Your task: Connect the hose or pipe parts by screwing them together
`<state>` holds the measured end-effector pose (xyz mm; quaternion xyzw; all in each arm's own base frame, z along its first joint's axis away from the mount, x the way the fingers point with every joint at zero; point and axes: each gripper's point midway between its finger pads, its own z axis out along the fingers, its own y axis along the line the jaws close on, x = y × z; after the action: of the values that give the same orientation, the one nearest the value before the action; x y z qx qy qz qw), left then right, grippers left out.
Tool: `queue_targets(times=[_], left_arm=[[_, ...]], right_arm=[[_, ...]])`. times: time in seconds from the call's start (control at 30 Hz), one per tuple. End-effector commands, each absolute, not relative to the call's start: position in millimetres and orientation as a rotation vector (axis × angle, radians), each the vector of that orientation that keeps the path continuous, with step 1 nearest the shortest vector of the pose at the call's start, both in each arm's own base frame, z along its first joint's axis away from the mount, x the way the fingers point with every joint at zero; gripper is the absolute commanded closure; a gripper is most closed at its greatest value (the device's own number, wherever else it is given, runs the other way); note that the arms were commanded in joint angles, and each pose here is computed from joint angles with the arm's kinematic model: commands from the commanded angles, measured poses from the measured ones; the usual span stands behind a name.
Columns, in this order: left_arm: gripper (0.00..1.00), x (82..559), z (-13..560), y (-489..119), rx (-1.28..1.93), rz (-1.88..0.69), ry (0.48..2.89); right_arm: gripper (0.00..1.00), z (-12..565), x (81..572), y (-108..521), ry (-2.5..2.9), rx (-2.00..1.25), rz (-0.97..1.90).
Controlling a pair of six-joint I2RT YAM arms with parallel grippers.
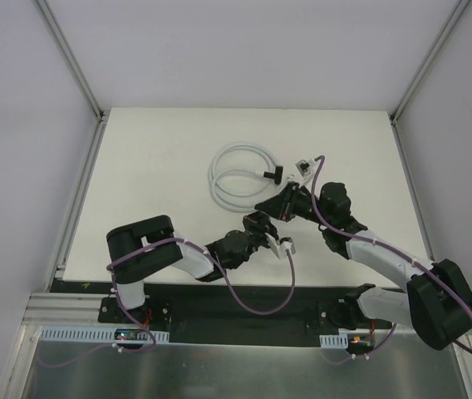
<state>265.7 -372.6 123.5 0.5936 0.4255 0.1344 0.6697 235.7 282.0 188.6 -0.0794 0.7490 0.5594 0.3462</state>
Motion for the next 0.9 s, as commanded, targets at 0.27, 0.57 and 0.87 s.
queue_targets(times=[0.27,0.57,0.87], left_arm=[[1.00,297,171,-338,1.044,0.051,1.179],[0.95,342,167,-309,0.871,-0.359,1.582],[0.34,373,156,-326,1.068,-0.874,1.834]], right_arm=[[0.70,231,261,245,1.806,-0.131,1.322],[0.47,217,308,192,1.899,-0.106,0.901],[0.11,226,357,195,1.950,-0.106,0.985]])
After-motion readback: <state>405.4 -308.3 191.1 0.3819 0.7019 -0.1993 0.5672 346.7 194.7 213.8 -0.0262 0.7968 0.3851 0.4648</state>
